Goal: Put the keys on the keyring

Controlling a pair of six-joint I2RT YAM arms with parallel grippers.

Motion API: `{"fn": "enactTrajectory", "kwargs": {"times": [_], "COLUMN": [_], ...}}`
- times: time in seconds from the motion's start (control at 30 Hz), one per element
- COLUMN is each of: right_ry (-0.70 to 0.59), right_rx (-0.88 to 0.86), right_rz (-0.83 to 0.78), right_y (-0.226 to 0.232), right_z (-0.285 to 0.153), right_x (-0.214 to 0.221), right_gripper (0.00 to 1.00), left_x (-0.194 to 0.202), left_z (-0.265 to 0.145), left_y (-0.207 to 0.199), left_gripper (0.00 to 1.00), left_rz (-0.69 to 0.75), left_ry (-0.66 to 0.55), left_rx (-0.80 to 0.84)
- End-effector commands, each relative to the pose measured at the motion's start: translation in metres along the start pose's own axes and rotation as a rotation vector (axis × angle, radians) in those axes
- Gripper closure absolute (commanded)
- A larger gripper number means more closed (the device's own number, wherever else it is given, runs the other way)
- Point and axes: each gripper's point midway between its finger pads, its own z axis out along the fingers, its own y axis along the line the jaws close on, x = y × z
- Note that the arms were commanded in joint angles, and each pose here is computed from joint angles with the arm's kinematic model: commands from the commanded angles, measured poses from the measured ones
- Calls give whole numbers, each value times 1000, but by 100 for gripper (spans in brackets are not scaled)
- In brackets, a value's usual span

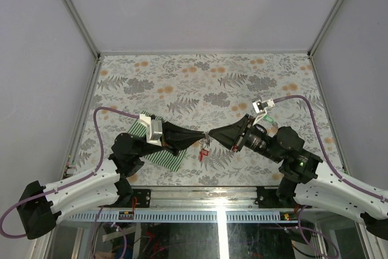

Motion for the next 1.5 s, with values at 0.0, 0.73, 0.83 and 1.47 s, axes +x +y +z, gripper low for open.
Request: {"fn": "enactTrajectory", "kwargs": {"times": [0.0, 0.73, 0.83, 1.47], "right_ry": [-39, -21, -9, -2], "right_rx": [-71, -60, -33, -18], "right_rz": [3, -5, -17, -63], "right_y": [18, 19, 16, 11], "right_z": [-3, -6, -6, 0], "right_x": [-11, -11, -11, -10], "right_gripper": [80, 100, 100, 88], "left_x": [-29, -28, -30, -28], "left_z": [2, 2, 2, 5], "left_y": [-2, 0, 0, -2], "left_gripper": [100, 100, 100, 100], "left_rz": [48, 56, 60, 60], "left_ry": [-105, -100, -102, -93], "left_rx": [-1, -11, -13, 9]}}
